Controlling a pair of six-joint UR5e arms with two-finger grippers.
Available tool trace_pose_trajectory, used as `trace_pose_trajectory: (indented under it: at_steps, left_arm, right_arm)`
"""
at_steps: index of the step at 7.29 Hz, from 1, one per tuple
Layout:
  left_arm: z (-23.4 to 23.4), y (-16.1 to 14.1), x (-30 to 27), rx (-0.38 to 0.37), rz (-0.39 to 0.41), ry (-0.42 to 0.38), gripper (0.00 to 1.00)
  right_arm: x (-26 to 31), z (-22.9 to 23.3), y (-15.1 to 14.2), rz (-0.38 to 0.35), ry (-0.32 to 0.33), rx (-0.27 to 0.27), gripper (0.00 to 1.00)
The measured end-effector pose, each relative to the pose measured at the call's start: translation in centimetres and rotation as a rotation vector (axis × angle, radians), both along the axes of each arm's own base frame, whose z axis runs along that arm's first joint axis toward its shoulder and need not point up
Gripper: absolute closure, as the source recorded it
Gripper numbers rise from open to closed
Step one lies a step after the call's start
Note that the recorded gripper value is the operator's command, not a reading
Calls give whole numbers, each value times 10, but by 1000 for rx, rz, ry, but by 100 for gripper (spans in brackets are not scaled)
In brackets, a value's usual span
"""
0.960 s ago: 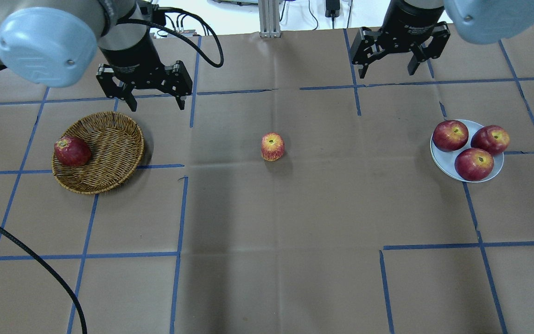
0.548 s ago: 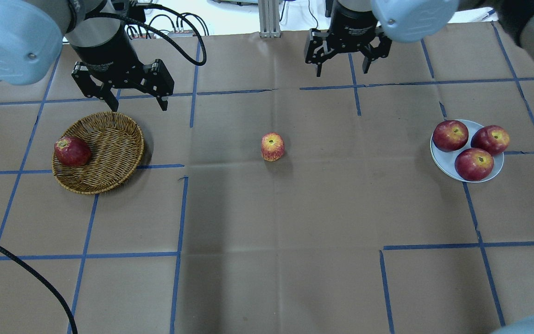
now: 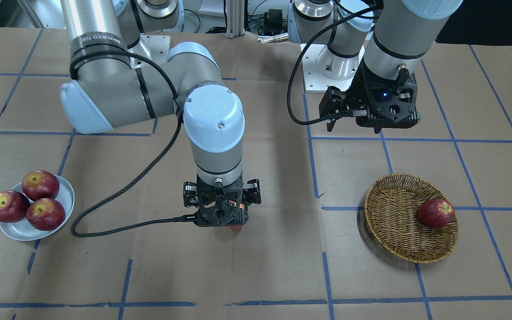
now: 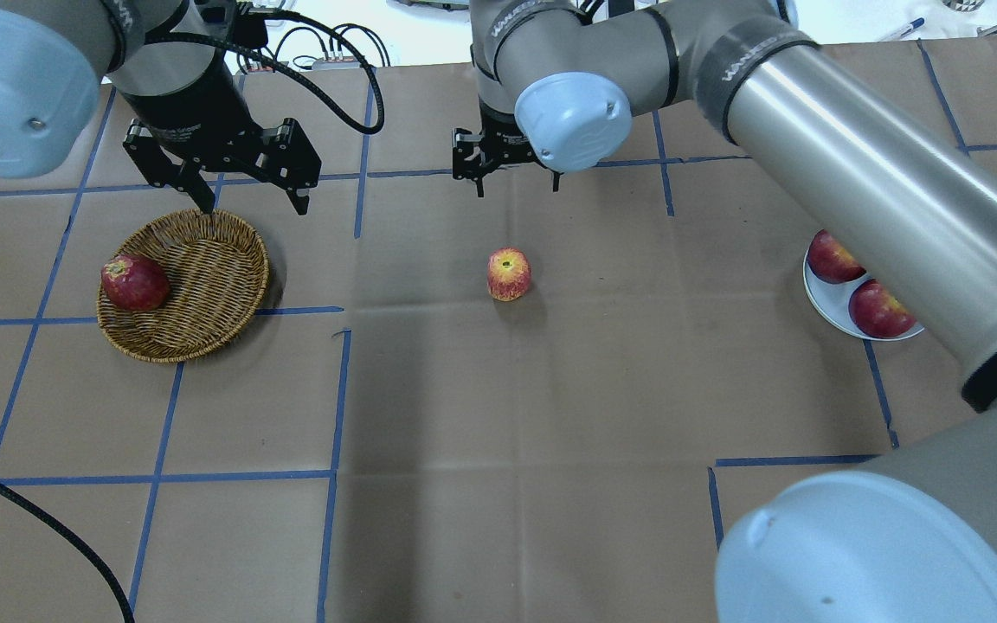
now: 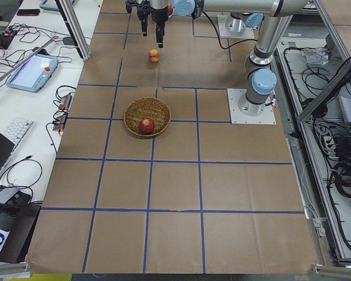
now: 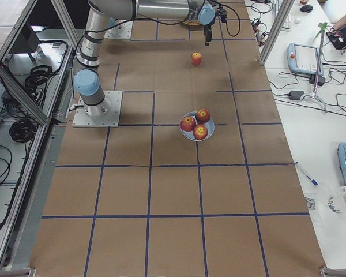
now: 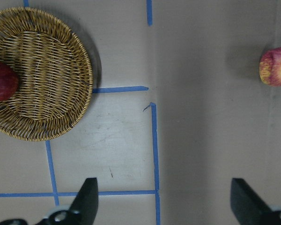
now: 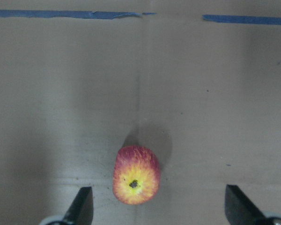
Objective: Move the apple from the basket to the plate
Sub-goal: 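Lower the right gripper onto the apple and close on it, then lift the apple with the right gripper and carry it over the white plate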
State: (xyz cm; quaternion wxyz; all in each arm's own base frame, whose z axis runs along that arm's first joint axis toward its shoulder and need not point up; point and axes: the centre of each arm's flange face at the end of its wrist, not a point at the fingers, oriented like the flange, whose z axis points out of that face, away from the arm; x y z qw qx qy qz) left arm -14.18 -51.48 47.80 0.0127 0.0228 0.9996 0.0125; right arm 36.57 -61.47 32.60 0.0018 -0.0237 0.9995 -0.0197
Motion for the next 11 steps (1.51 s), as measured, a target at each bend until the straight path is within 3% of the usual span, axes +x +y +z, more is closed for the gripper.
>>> trace_pose_trajectory:
  at_steps: [4,7,8,9,10,11]
  left_arm:
    - [0,4,4,-4,4,0,1]
    - [-1,4,5,2,9,0,1]
    - [-1,4,6,3,10,0,1]
    - [-1,4,6,5,11,1,1]
    - [-1,4,7,5,11,1,1]
    - [-1,4,7,6,12,2,1]
  right_arm:
    - [3,-90,9,7,1,8,0]
    - [11,-130,25,22,-2,56,0]
    - [11,-139,31,25,0,76,19]
    - [10,-143,36,25,2,86,45]
    - [10,-143,37,23,2,85,54]
    - [9,-142,36,22,2,80,56]
